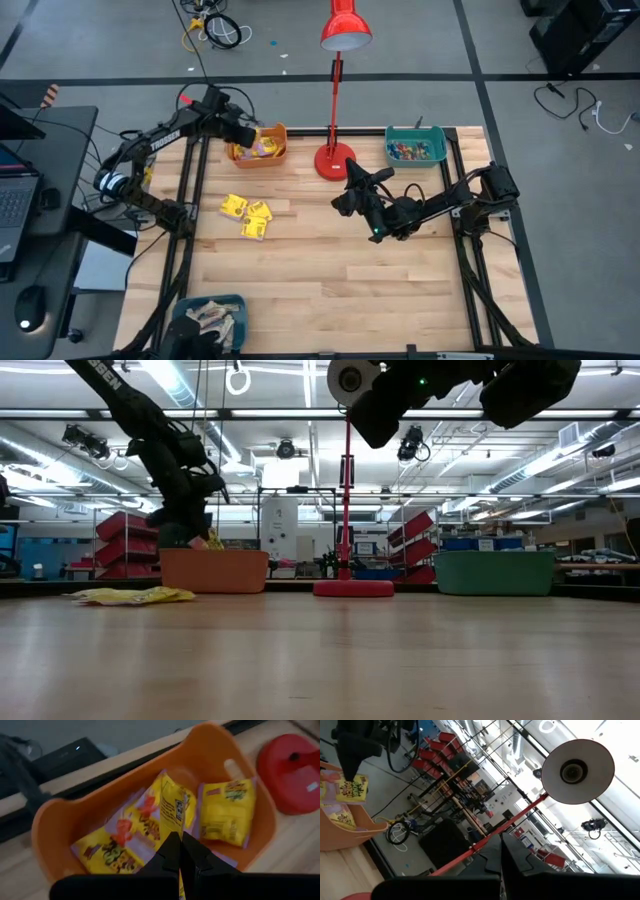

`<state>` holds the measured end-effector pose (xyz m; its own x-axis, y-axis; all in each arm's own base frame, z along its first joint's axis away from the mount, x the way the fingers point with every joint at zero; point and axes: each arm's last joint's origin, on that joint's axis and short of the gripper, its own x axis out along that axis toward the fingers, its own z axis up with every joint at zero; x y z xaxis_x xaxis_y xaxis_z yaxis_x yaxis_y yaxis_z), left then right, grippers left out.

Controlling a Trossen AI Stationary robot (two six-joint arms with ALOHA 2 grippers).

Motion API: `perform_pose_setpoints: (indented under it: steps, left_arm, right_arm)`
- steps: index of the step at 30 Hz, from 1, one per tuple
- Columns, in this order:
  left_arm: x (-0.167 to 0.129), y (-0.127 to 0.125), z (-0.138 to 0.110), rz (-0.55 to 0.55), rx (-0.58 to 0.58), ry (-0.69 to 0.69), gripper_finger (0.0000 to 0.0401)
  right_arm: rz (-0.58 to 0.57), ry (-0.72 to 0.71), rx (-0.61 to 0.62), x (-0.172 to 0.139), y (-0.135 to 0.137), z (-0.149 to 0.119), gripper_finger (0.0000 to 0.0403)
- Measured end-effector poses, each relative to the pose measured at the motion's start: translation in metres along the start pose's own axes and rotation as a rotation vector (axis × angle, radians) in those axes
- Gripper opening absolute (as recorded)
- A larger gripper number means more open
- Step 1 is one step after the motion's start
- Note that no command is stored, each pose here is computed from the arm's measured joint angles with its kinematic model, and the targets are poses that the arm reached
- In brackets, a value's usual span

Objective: Sort candy
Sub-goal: Put the yellow candy into the orange bin

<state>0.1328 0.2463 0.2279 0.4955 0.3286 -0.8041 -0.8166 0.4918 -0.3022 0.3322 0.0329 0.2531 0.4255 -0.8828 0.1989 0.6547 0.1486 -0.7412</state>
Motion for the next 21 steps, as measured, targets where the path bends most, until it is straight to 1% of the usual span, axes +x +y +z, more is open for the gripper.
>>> perform_pose_setpoints:
  steps: [3,6,9,13,18,21]
  left_arm:
    - [0.0,0.001,-0.003,0.023,0.001,0.031,0.0003]
    - [0.0,0.0,-0.005,-0.004,0.001,0.051,0.0013]
    - [0.0,0.0,-0.005,0.002,0.002,0.052,0.0025]
    - [0.0,0.003,-0.007,0.097,0.007,0.062,0.0037]
    - [-0.001,0.008,-0.01,0.25,0.078,0.099,0.0047]
    - [-0.002,0.009,-0.011,0.287,0.098,0.113,0.0048]
  right_arm:
    - [0.0,0.0,0.002,0.0,0.0,0.0,0.0]
    - [0.0,0.0,0.021,0.0,0.0,0.0,0.0]
    - [0.0,0.0,0.025,0.0,0.0,0.0,0.0]
    - [0.0,0.001,0.024,0.0,0.0,0.0,0.0]
    - [-0.001,0.015,0.022,0.0,0.0,0.0,0.0]
    - [-0.001,0.016,0.022,0.0,0.0,0.0,0.0]
